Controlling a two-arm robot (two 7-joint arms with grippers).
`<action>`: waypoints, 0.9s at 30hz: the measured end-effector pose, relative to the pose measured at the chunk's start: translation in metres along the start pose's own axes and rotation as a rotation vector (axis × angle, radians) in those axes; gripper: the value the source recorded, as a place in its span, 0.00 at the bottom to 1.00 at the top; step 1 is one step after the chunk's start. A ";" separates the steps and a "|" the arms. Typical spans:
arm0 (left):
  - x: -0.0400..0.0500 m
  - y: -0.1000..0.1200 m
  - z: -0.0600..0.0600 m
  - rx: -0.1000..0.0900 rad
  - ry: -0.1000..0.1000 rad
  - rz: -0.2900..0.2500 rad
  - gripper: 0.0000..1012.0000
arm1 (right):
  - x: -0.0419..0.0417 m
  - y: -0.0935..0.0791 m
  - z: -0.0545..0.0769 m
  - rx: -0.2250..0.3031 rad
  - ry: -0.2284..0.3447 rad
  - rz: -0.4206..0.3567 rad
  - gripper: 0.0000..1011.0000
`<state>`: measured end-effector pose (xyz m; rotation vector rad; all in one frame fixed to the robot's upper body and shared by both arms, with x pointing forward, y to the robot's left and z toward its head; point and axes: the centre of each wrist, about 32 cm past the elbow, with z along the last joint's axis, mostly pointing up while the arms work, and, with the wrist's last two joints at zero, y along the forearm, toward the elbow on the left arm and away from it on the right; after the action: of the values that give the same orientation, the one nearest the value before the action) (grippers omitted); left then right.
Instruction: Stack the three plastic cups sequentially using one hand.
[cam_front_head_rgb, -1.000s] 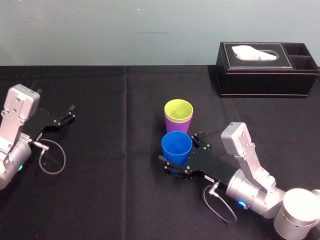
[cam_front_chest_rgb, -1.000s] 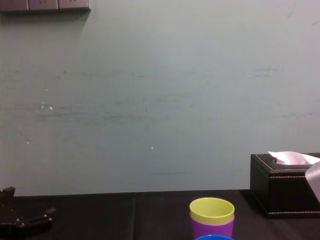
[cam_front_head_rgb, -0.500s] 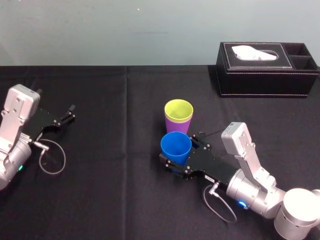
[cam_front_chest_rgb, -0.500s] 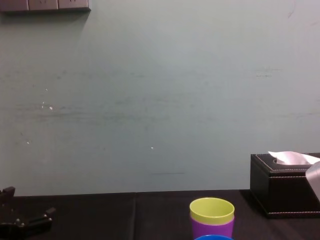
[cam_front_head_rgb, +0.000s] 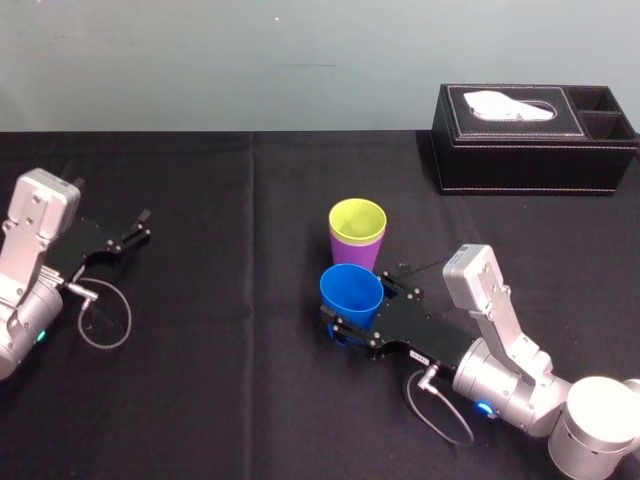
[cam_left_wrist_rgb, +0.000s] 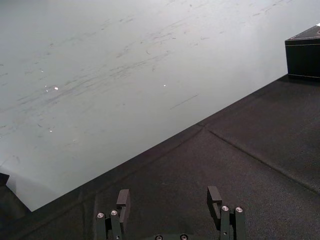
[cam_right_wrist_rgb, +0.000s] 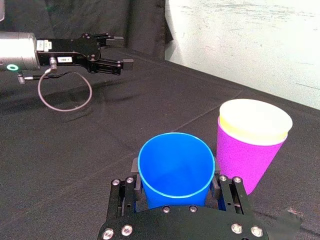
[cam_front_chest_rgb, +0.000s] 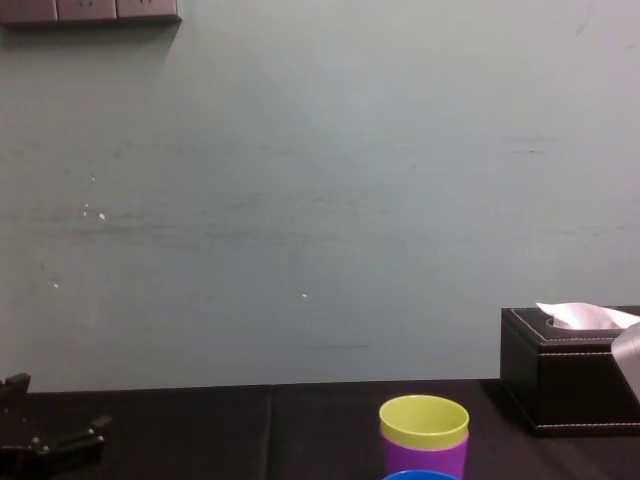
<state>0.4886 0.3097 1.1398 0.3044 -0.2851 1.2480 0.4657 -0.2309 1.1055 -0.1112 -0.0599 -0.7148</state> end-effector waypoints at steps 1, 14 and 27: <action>0.0000 0.000 0.000 0.000 0.000 0.000 1.00 | 0.0000 0.000 0.000 0.000 0.000 0.000 0.73; 0.0000 0.000 0.000 0.000 0.000 0.000 1.00 | 0.0035 -0.005 0.025 -0.011 0.002 0.007 0.73; 0.0000 0.000 0.000 0.000 0.000 0.000 1.00 | 0.0223 0.002 0.082 0.047 -0.013 0.012 0.73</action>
<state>0.4886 0.3097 1.1398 0.3045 -0.2850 1.2479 0.4824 -0.2339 1.1886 -0.0709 -0.0887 -0.7000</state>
